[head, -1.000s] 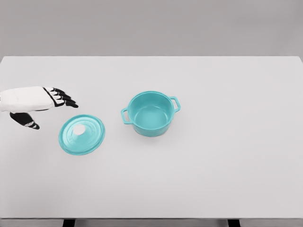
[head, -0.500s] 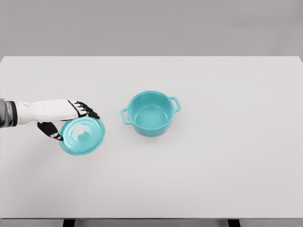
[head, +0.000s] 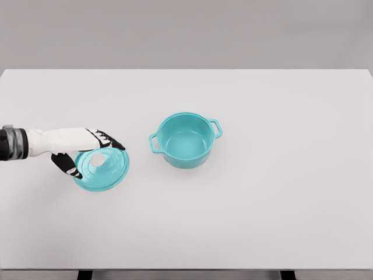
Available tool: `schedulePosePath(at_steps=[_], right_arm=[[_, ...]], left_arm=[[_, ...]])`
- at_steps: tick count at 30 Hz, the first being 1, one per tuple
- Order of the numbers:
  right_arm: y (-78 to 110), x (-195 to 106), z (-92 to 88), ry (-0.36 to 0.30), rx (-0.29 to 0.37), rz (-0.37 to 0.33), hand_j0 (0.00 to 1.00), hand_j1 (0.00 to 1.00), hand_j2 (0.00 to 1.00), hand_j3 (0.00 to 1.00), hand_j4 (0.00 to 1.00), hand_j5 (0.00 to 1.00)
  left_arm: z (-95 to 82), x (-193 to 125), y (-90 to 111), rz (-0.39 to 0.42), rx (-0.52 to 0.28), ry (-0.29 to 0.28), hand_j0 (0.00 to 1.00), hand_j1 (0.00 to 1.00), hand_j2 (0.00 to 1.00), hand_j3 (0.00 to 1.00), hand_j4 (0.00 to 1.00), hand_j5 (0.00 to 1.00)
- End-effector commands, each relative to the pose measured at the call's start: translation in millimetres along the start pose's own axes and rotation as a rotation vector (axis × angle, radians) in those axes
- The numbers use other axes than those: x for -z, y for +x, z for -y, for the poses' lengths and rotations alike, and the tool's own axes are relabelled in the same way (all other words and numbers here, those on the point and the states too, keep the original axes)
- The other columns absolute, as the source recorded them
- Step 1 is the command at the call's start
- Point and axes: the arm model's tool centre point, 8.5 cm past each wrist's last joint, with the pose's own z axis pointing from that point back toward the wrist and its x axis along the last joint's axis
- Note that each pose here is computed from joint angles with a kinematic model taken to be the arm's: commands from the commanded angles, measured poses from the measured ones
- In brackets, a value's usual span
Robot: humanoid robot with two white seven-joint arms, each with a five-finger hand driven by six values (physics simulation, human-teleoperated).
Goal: Cover the pot with left arm
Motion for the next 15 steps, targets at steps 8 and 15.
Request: schedulePosePath(at_steps=[8, 15], right_arm=[[0.0, 0.0, 0.0, 0.000, 0.000, 0.000, 1.00, 1.00, 1.00, 1.00, 1.00, 1.00], [0.0, 0.0, 0.0, 0.000, 0.000, 0.000, 1.00, 1.00, 1.00, 1.00, 1.00, 1.00]], left_arm=[[0.2, -0.6, -0.3, 0.000, -0.001, -0.001, 0.83, 0.83, 0.83, 0.83, 0.83, 0.83], [4.3, 0.4, -4.4, -0.010, -0.012, -0.013, 0.77, 0.77, 0.77, 0.77, 0.77, 0.77]])
